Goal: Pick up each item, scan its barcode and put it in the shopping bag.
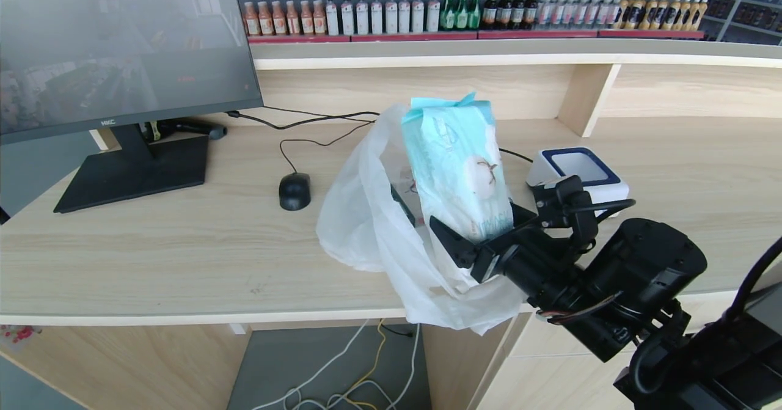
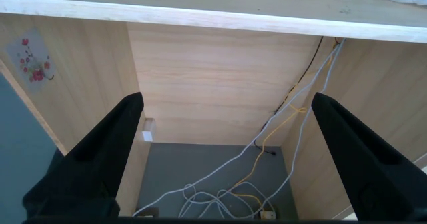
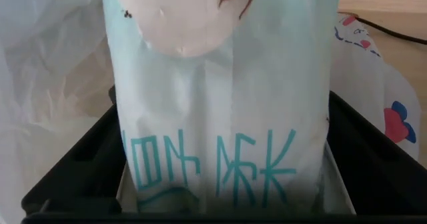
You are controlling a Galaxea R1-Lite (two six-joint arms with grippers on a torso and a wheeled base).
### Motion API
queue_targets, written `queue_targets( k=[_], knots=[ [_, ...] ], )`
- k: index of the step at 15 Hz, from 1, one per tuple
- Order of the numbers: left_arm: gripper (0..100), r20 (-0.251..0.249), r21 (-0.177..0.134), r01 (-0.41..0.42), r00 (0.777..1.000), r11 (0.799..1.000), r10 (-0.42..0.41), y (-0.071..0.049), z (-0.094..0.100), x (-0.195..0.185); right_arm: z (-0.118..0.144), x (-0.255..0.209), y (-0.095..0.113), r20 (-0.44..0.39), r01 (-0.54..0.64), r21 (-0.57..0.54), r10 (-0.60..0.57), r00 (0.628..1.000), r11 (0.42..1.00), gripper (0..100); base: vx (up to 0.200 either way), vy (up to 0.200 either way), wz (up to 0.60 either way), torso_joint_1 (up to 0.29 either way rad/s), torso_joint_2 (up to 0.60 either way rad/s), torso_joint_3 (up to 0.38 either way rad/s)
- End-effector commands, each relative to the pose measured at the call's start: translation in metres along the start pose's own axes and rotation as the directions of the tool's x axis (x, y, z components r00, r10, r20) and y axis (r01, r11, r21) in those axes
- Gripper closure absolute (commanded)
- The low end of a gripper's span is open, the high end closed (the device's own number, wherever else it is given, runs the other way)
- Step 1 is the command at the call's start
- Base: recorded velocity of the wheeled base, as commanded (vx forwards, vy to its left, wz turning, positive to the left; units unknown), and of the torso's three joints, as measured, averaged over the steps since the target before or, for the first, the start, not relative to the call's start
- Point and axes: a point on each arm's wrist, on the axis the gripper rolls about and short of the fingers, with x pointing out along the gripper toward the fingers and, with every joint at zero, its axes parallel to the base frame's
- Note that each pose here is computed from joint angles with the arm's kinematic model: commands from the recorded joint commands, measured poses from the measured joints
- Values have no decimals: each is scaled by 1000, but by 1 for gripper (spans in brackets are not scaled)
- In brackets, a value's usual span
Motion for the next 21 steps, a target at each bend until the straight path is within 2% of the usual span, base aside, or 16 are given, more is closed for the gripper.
queue_targets(
  k=[1, 8, 15, 20, 21],
  knots=[
    [0, 0, 0, 0, 1000, 1000, 0, 0, 0, 0, 11, -2, -1, 37, 2, 2, -2, 999, 1000, 0, 0, 0, 0, 0, 0, 0],
    [0, 0, 0, 0, 1000, 1000, 0, 0, 0, 0, 26, -1, -1, 92, 3, 5, -3, 996, 1000, 0, 0, 0, 0, 0, 0, 0],
    [0, 0, 0, 0, 1000, 1000, 0, 0, 0, 0, 52, -25, -2, 153, 3, 8, -4, 988, 1000, 0, 0, 0, 0, 0, 0, 0],
    [0, 0, 0, 0, 1000, 1000, 0, 0, 0, 0, 83, -100, -16, 212, 54, 2, -53, 976, 999, 0, 0, 0, 0, 0, 0, 0],
    [0, 0, 0, 2, 1000, 1000, -2, 0, 0, 0, 85, -147, -23, 228, 97, -4, -94, 969, 995, 0, 0, 0, 0, 0, 0, 0]
  ],
)
